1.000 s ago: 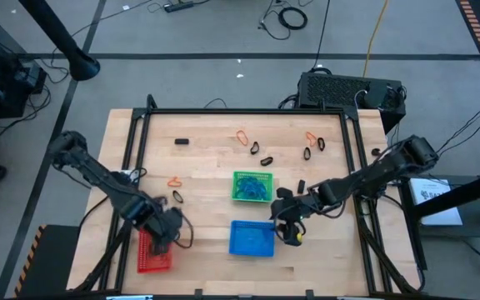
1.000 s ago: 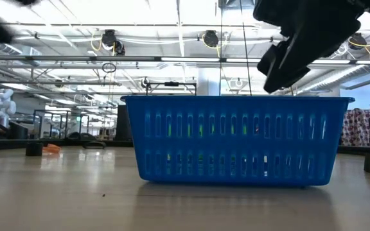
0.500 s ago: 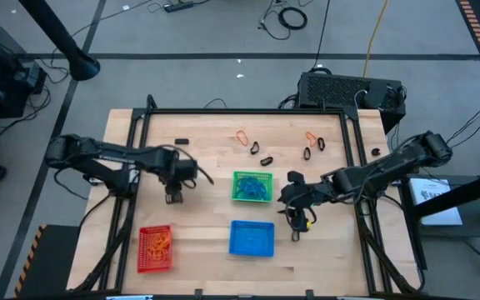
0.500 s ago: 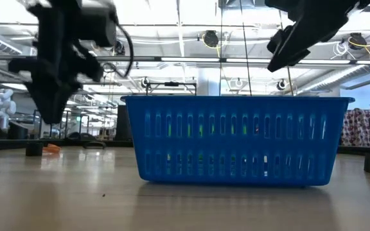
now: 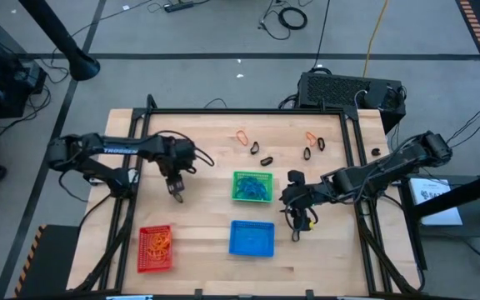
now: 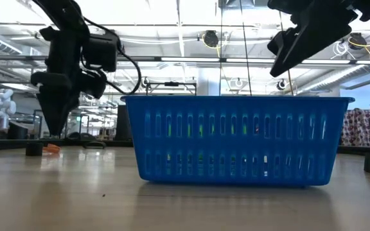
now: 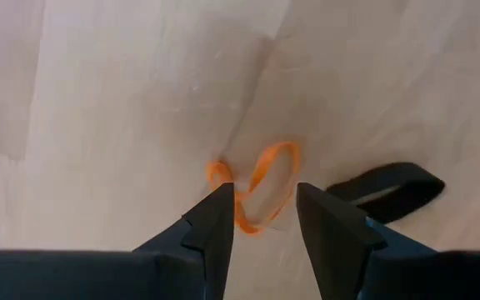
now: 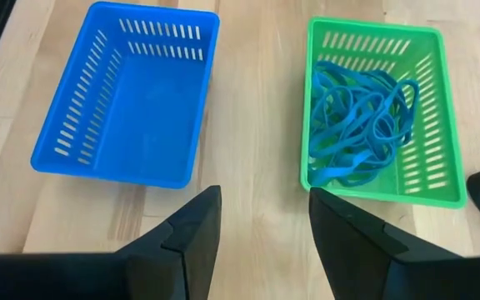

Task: Sort rubber bands into baskets
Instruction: Put the orange rubberband into the red bin

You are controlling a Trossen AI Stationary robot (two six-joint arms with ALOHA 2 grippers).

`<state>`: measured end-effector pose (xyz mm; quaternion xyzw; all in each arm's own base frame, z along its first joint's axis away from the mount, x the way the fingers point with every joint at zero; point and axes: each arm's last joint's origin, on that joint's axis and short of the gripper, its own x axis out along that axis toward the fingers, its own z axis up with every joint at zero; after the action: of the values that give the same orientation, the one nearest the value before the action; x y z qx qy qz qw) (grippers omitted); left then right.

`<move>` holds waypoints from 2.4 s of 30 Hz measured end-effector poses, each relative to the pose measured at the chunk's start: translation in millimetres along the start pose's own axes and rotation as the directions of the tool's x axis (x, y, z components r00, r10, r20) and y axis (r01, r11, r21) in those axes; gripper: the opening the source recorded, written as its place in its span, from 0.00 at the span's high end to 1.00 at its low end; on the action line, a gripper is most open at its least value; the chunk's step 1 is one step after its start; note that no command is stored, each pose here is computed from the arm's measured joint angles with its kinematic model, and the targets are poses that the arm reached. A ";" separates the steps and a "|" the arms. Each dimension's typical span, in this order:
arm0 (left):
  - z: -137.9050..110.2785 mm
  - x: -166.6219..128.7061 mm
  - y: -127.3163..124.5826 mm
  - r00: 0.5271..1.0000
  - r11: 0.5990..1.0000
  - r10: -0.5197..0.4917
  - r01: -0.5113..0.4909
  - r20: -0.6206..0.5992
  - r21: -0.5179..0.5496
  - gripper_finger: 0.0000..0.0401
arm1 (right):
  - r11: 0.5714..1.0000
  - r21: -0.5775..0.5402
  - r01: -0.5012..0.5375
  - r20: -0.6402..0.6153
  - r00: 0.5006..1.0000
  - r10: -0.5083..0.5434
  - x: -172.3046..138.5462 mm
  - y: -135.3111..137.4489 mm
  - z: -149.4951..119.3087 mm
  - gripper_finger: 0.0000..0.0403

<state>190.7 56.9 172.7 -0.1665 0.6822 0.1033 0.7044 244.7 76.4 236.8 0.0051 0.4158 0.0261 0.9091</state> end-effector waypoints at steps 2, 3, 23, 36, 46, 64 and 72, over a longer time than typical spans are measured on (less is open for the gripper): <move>1.7 3.9 1.4 0.999 0.999 0.027 -0.027 -0.018 -0.023 0.65 | 1.000 0.001 -0.001 0.005 1.000 0.001 0.0 0.1 0.5 0.56; 3.0 6.3 2.0 0.999 0.999 0.033 -0.034 -0.026 -0.034 0.65 | 1.000 0.002 -0.002 0.008 1.000 0.002 0.0 0.2 0.7 0.56; 12.1 32.4 2.9 0.990 0.999 0.008 -0.012 -0.138 -0.029 0.73 | 1.000 0.018 -0.003 0.005 1.000 0.003 2.2 1.2 0.7 0.56; 5.9 -26.7 -22.4 0.987 0.994 -0.095 0.087 0.130 0.065 0.99 | 0.996 0.053 0.074 0.110 0.991 -0.079 20.4 0.3 -9.7 0.56; -43.9 -67.4 -79.3 0.945 0.943 -0.308 0.319 0.114 -0.095 0.99 | 0.978 0.050 0.203 0.114 0.972 -0.208 23.4 -3.6 -12.9 0.56; -122.4 -62.2 -151.5 0.956 0.906 -0.290 0.262 -0.039 -0.333 1.00 | 0.968 -0.123 0.217 0.207 0.960 -0.189 19.2 -1.2 1.1 0.56; -135.8 -55.3 -172.8 0.955 0.916 -0.290 0.295 0.061 -0.272 1.00 | 0.936 -0.123 0.329 0.377 0.888 -0.263 13.9 -2.5 18.5 0.56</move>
<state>126.5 -149.1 242.1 -0.3628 0.6214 0.0933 0.6881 267.9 74.8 238.3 -0.1375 0.2367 -0.0765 0.9587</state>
